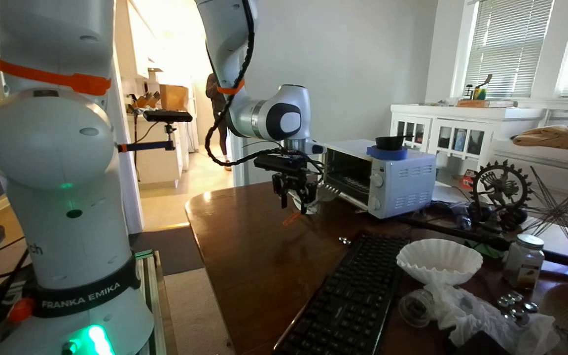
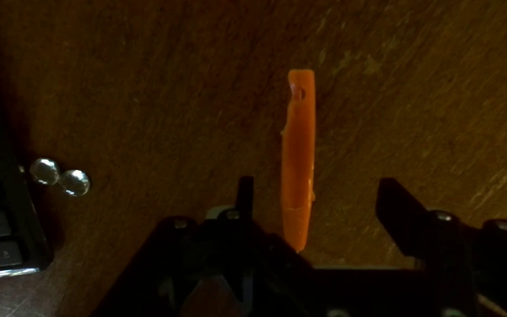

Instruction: Use the fish slice to place the glass objects on top of the white oven.

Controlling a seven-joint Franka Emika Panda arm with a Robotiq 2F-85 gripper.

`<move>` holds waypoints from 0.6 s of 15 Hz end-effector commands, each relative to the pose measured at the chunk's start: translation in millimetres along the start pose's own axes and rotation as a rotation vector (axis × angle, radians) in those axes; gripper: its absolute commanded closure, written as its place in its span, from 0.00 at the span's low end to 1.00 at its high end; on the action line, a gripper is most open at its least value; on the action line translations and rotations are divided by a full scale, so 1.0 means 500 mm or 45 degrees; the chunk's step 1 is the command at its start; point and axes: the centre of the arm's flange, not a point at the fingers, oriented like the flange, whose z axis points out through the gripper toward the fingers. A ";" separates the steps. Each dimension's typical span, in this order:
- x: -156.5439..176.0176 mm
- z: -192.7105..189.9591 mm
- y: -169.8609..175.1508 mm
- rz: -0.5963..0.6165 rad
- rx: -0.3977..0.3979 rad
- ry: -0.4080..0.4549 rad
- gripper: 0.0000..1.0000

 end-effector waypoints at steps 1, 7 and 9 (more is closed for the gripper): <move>0.008 0.029 0.003 -0.003 0.006 0.020 0.28; 0.007 0.047 0.009 0.000 0.013 0.022 0.42; 0.008 0.048 0.011 0.000 0.017 0.025 0.64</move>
